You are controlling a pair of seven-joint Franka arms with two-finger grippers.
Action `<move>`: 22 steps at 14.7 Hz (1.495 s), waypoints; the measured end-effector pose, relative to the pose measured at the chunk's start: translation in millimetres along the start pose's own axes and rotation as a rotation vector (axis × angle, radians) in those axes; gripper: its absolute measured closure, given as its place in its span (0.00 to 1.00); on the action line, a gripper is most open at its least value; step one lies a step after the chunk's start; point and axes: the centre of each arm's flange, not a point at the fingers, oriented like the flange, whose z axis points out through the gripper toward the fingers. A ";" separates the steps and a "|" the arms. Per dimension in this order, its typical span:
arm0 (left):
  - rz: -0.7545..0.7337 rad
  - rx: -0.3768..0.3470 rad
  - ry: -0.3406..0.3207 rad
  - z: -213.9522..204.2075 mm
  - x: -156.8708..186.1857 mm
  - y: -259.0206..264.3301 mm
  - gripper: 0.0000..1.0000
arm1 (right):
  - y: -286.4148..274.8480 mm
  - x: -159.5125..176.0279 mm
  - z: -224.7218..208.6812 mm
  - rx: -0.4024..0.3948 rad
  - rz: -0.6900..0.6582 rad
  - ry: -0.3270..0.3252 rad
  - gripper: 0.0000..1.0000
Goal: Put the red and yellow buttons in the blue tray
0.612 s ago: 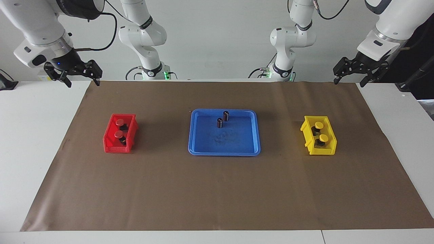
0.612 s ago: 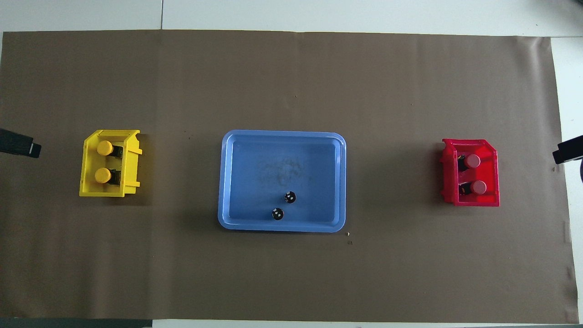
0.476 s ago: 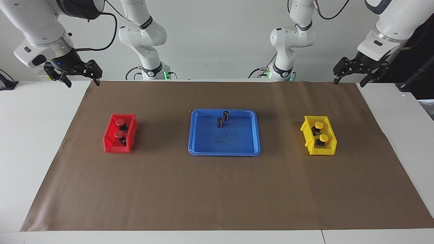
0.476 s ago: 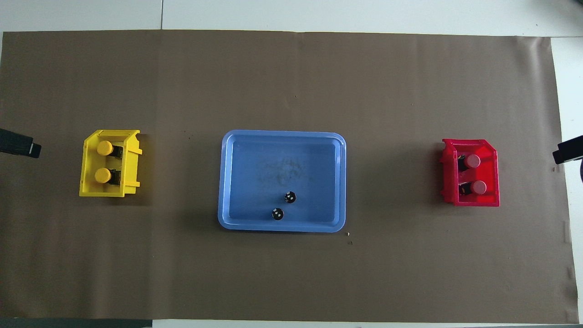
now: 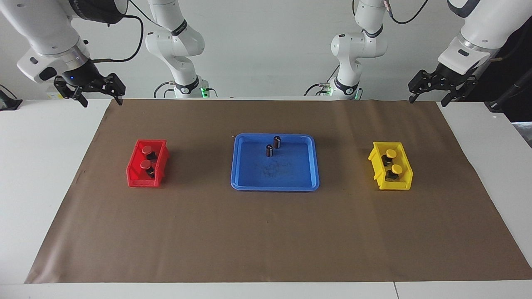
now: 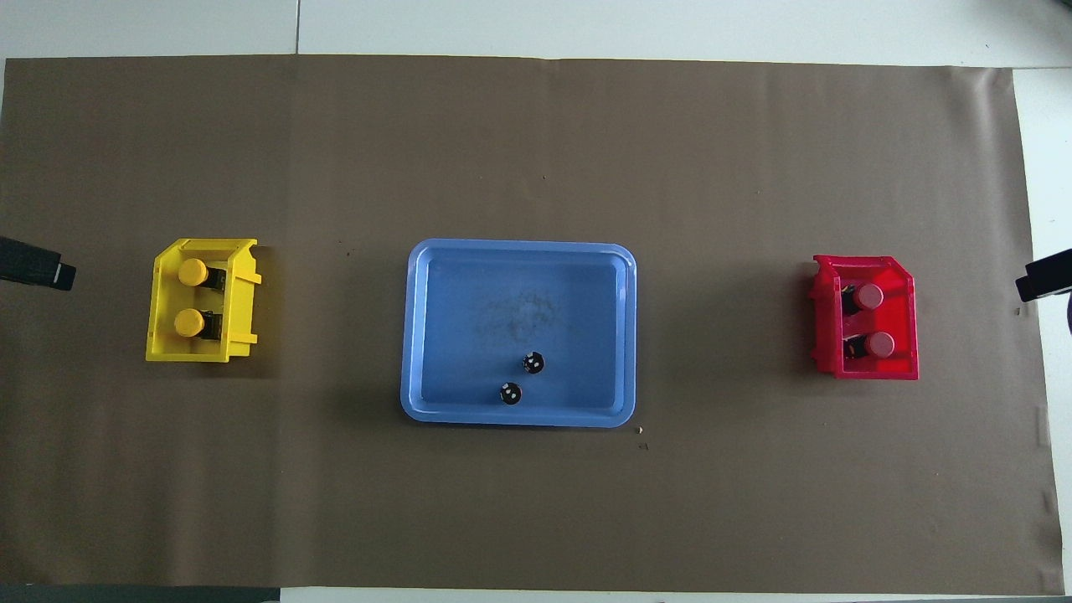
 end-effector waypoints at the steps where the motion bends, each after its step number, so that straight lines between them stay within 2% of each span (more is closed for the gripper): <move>1: 0.000 0.000 0.000 0.0 0.0 0.0 0.00 | -0.2 0.2 -0.1 0.001 0.000 0.002 0.00; 4: 0.000 0.000 0.000 0.0 0.0 0.0 0.00 | -3.1 7.4 -3.2 -0.001 -0.008 0.055 0.00; 7: 0.000 0.000 0.000 0.0 0.0 0.0 0.00 | -21.6 25.3 15.8 -0.004 -0.044 0.090 0.00; 10: 0.000 0.000 0.000 0.0 0.0 0.0 0.00 | -28.6 48.4 65.6 0.021 -0.049 0.108 0.03; 14: 0.000 0.000 0.000 0.0 -0.1 0.0 0.00 | -27.8 73.8 145.4 0.054 -0.029 0.132 0.18; 15: 0.000 0.000 0.000 0.0 -0.1 0.0 0.00 | -26.9 76.4 160.8 0.060 -0.022 0.135 0.18; 17: 0.000 0.000 -0.001 0.0 -0.1 0.0 0.00 | -20.0 75.4 188.7 0.072 0.001 0.135 0.27; 22: 0.000 0.000 -0.001 0.0 -0.1 0.0 0.00 | -16.4 65.2 237.6 0.072 0.025 0.152 0.28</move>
